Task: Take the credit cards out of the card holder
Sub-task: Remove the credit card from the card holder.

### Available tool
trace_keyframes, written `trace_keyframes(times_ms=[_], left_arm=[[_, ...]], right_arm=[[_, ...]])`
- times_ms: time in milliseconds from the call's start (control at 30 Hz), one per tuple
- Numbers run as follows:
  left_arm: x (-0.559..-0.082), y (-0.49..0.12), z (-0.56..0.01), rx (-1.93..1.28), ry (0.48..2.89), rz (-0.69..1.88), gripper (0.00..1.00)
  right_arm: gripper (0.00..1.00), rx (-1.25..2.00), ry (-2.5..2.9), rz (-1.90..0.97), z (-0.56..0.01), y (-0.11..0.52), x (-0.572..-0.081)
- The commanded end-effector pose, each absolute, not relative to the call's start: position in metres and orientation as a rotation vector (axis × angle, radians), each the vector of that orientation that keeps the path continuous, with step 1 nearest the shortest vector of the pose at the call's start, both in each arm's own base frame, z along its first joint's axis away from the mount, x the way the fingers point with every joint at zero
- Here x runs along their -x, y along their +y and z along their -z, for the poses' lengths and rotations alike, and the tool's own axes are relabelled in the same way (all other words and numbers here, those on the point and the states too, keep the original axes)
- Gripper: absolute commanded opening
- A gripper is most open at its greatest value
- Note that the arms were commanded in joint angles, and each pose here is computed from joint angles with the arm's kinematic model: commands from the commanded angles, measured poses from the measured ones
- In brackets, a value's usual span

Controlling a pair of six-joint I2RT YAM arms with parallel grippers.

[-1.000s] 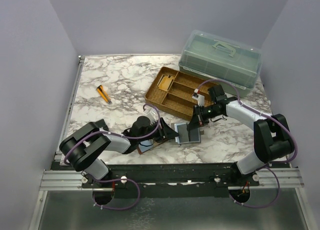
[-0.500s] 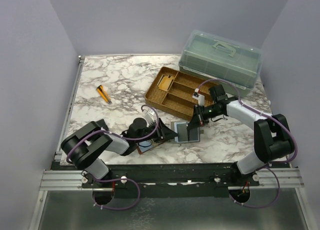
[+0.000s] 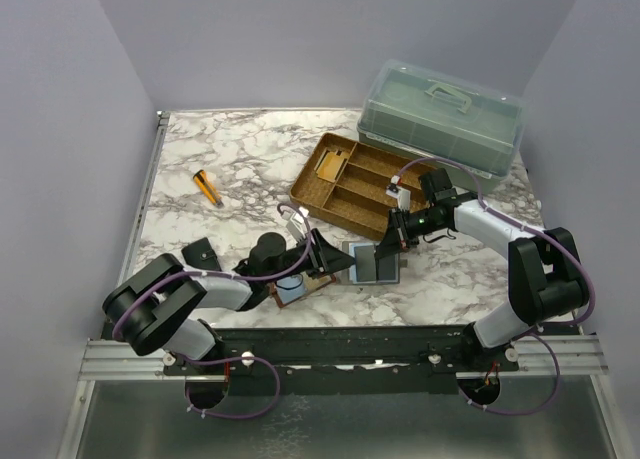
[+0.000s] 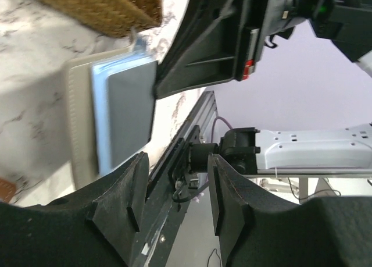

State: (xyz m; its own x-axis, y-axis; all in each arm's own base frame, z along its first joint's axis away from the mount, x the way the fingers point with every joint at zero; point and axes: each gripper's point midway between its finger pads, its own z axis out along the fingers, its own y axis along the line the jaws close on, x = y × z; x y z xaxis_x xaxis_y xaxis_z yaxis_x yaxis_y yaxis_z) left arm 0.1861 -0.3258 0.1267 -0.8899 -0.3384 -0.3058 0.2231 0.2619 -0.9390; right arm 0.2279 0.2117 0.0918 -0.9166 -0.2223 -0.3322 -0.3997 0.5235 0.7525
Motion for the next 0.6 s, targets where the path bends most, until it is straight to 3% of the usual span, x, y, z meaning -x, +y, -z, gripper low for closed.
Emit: trace_keyframes(times_ms=[0, 567], left_arm=[[-0.185, -0.337, -0.144, 0.008, 2.034, 1.738, 0.51], [-0.193, -0.338, -0.103, 0.061, 2.142, 1.665, 0.54]], right_arm=[[0.00, 0.552, 2.522, -1.405, -0.099, 0.215, -0.228], [0.00, 0.550, 2.477, -1.462, -0.110, 0.216, -0.225]])
